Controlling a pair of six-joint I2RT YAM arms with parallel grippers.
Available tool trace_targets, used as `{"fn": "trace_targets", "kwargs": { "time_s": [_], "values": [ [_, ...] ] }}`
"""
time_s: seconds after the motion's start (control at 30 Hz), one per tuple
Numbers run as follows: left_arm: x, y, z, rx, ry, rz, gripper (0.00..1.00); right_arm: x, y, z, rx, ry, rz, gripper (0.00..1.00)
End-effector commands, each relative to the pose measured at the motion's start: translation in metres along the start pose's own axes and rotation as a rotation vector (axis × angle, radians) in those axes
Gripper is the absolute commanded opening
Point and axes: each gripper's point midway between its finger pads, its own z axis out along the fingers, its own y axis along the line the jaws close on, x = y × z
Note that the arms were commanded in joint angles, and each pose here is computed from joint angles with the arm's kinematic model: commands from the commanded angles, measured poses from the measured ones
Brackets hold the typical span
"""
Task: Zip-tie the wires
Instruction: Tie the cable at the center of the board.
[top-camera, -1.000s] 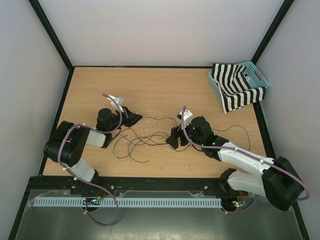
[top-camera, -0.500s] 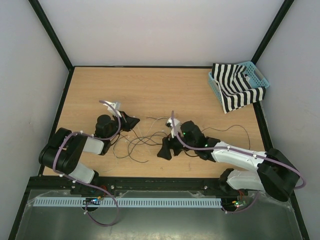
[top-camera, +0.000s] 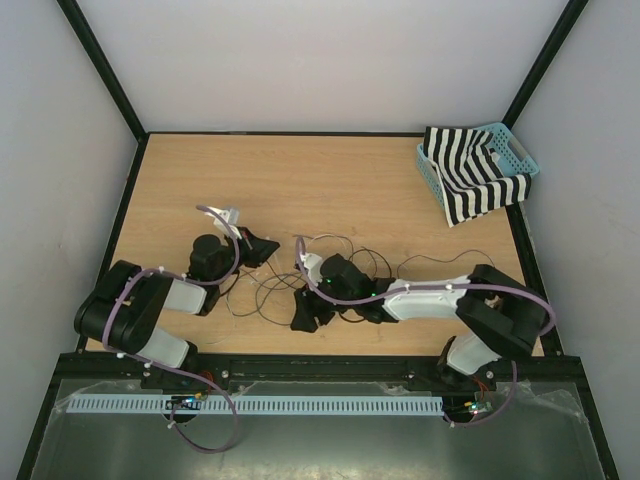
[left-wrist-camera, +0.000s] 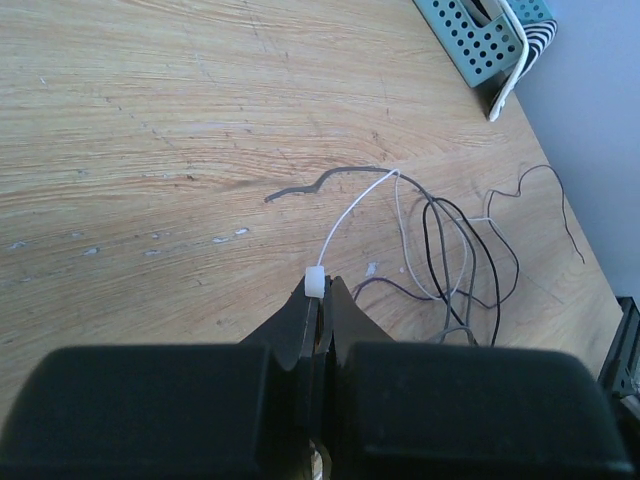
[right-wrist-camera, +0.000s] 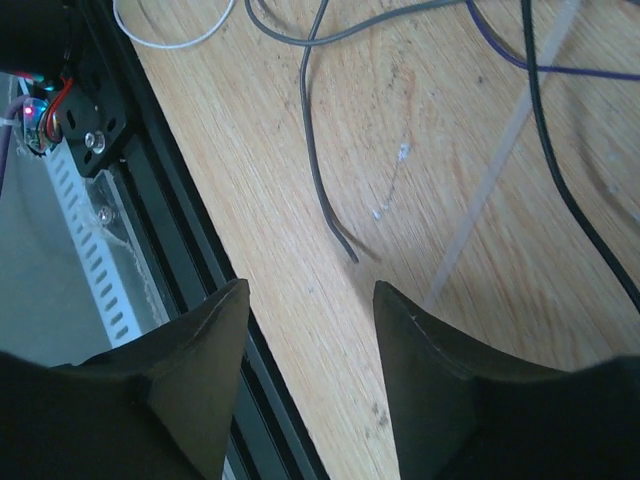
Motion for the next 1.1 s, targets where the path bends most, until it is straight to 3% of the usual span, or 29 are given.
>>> {"fn": "trace_targets", "kwargs": {
  "time_s": [0.0, 0.53, 1.07],
  "values": [
    [-0.011, -0.013, -0.002, 0.042, -0.043, 0.012, 0.00, -0.018, 0.005, 0.018, -0.004, -0.052, 0.006, 0.60],
    [-0.013, -0.016, -0.004, 0.047, -0.053, 0.008, 0.00, 0.004, -0.007, 0.043, 0.040, 0.045, -0.004, 0.47],
    [-0.013, -0.016, -0.003, 0.046, -0.049, 0.000, 0.00, 0.020, -0.029, 0.025, 0.166, 0.113, -0.037, 0.45]
  ]
}}
